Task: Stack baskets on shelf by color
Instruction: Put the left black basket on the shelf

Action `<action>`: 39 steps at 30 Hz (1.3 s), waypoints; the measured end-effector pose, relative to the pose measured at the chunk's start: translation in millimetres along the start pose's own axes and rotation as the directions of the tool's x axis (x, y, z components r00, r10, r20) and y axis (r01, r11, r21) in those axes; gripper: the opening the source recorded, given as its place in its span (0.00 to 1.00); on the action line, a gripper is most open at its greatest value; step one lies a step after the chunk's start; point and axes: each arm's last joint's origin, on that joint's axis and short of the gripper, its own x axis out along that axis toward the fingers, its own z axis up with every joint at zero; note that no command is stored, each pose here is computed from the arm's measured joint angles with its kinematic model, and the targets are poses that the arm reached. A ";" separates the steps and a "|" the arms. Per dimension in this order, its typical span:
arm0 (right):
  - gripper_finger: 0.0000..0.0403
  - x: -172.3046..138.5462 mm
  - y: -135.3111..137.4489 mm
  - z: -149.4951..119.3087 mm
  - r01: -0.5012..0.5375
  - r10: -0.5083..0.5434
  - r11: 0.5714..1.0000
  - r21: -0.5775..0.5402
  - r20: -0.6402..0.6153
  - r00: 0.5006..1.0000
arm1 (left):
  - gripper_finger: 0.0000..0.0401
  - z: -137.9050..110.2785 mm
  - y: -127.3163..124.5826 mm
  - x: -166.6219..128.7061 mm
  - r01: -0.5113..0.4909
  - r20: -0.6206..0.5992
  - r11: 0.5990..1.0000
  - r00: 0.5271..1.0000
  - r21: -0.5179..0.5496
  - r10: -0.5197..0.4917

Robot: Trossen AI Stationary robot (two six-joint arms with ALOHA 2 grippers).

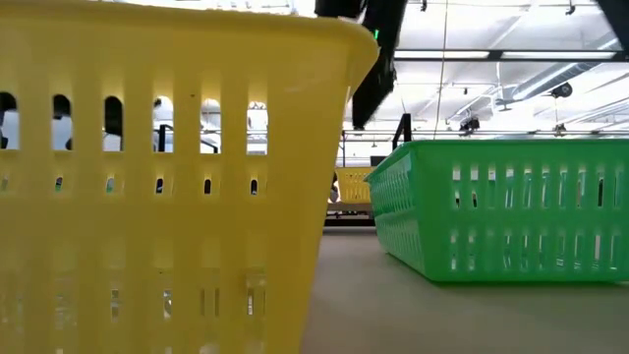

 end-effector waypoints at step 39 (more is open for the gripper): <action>0.12 -70.3 111.1 -185.0 -0.288 0.192 0.942 0.173 0.424 0.885 | 0.00 139.5 -48.1 154.7 -0.292 -0.532 0.843 0.846 -0.453 0.007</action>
